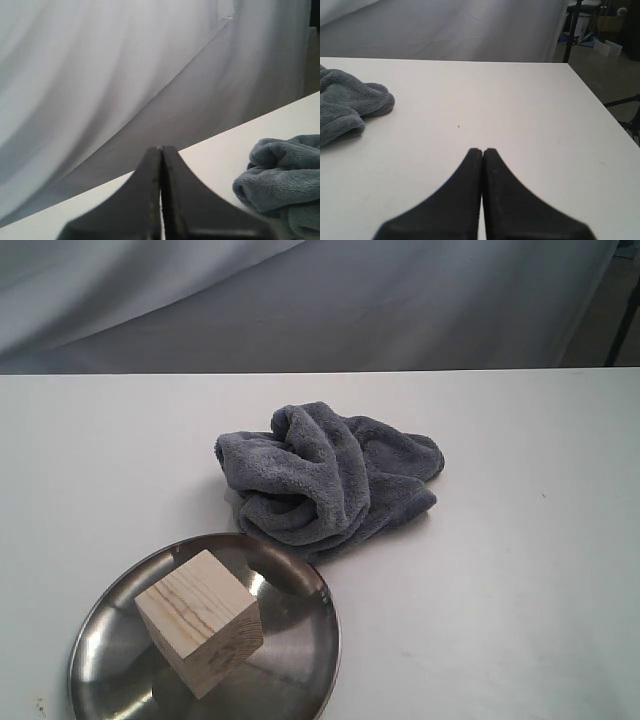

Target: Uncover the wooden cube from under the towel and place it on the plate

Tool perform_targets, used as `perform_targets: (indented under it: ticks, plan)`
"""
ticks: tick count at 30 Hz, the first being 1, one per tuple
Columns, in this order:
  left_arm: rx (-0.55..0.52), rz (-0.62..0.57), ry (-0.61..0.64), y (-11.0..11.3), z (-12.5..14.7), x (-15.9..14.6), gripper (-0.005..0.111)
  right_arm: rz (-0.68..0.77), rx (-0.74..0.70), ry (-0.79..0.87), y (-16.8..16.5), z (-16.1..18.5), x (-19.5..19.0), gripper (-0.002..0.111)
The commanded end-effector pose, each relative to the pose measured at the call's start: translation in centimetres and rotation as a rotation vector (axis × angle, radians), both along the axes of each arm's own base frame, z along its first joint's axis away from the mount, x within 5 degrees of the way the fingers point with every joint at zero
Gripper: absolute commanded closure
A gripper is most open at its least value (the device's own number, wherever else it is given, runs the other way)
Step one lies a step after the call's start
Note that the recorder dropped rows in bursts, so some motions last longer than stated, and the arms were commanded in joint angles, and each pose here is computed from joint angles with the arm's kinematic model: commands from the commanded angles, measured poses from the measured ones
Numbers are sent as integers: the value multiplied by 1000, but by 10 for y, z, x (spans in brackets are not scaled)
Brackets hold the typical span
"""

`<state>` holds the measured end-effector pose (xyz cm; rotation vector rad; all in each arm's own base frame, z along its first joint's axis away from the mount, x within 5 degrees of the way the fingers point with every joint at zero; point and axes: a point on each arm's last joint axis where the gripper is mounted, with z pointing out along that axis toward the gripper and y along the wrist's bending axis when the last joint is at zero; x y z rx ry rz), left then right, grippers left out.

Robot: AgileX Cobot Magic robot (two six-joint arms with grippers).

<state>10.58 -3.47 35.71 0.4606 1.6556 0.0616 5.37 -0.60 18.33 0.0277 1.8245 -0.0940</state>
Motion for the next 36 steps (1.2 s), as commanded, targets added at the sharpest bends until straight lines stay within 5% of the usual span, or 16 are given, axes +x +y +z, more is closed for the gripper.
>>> perform_targets:
  ticks: [1,4,11,36]
  plan:
    - [-99,-134,-70,0,-11,-18,107,7,-2,-16,0,1,0,108]
    - [-194,-161,-60,4,-14,-28,107,7,-2,-16,0,1,0,108]
    - [-232,-157,-97,14,-17,-41,107,7,-2,-16,0,1,0,108]
    - [-224,-72,-39,26,-24,-45,107,7,-2,-16,0,1,0,108]
